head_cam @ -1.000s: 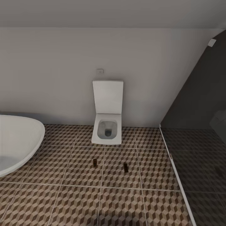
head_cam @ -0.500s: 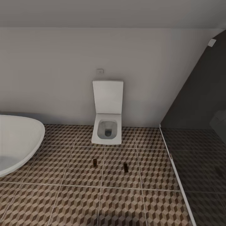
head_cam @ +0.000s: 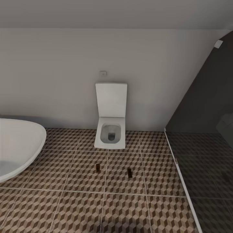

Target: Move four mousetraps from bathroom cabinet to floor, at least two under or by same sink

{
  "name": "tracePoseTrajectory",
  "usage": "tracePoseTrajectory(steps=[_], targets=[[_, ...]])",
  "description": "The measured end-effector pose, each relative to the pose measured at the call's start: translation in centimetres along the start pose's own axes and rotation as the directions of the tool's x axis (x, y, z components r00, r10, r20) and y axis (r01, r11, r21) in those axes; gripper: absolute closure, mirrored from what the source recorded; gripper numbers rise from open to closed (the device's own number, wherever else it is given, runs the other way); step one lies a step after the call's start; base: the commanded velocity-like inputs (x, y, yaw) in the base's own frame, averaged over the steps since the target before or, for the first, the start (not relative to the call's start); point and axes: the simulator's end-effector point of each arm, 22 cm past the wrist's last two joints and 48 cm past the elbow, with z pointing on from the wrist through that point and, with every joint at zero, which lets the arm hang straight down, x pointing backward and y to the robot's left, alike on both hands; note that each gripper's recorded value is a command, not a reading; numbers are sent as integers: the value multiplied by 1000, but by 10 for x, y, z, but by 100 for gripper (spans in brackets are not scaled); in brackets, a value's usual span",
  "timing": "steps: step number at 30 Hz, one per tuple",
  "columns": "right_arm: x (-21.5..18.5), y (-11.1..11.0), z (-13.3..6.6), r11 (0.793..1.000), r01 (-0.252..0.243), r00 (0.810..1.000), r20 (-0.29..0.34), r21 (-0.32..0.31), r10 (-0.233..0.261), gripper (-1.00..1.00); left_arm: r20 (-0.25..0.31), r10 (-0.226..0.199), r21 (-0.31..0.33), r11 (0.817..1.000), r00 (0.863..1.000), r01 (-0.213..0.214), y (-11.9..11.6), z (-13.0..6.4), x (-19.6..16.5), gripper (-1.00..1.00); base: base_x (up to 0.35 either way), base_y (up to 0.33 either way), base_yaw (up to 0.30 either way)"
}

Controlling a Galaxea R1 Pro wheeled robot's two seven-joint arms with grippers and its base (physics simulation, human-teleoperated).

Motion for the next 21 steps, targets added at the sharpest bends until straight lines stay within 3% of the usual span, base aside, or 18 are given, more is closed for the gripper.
tracePoseTrajectory(steps=[21], targets=[[0,0,0,1000,0,1000,0,0,0,-100,0,0,0,1000,1000,0,0,0,0,-100,0,0,0]])
